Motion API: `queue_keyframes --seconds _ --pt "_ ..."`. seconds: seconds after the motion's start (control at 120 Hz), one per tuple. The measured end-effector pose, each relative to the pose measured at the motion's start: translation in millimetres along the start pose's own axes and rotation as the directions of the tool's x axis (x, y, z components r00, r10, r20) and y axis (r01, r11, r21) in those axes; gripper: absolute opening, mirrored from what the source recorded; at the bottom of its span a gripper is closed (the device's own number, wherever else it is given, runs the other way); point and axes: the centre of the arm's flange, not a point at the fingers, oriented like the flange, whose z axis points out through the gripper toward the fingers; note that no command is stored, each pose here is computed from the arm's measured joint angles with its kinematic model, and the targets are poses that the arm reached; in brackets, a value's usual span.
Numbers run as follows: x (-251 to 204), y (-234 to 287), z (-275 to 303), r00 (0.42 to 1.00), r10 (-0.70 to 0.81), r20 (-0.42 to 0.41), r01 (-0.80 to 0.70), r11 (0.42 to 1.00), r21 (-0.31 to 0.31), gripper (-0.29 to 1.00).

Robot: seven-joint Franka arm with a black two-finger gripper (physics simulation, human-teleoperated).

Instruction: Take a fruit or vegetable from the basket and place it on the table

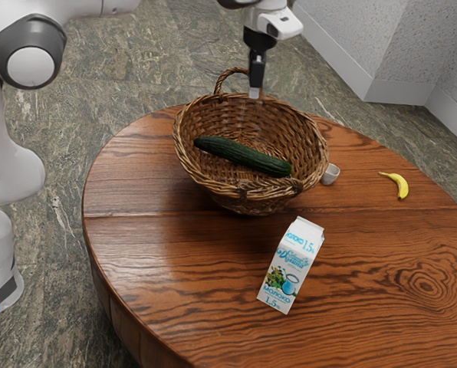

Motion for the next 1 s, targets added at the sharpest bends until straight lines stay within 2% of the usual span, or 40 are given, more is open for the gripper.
queue_keyframes --seconds 0.117,0.267,0.608,0.75,0.767,0.792,0.808,0.825,0.85,0.9,1.0 --pt "7 10 -1 0.987 0.159 -0.012 -0.159 0.987 0.003 0.7" --pt "7 8 -2 0.956 0.293 -0.019 -0.293 0.956 0.007 0.7" --pt "1 -2 -7 0.892 0.452 -0.028 -0.452 0.892 0.007 0.7" --pt "-2 -5 -32 0.871 0.49 -0.047 -0.489 0.872 0.03 0.7" --pt "-2 -5 -57 0.866 0.496 -0.061 -0.492 0.868 0.073 0.7" --pt "-8 7 -146 0.855 0.511 -0.09 -0.479 0.845 0.238 0.69" --pt "-14 22 -193 0.844 0.526 -0.103 -0.472 0.82 0.323 0.69" --pt "-20 39 -224 0.833 0.543 -0.107 -0.472 0.798 0.373 0.69" --pt "-24 60 -249 0.819 0.565 -0.102 -0.483 0.774 0.408 0.69" --pt "-21 81 -247 0.809 0.583 -0.066 -0.521 0.765 0.378 0.7" --pt "-17 69 -201 0.838 0.545 0.002 -0.531 0.815 0.235 0.7"
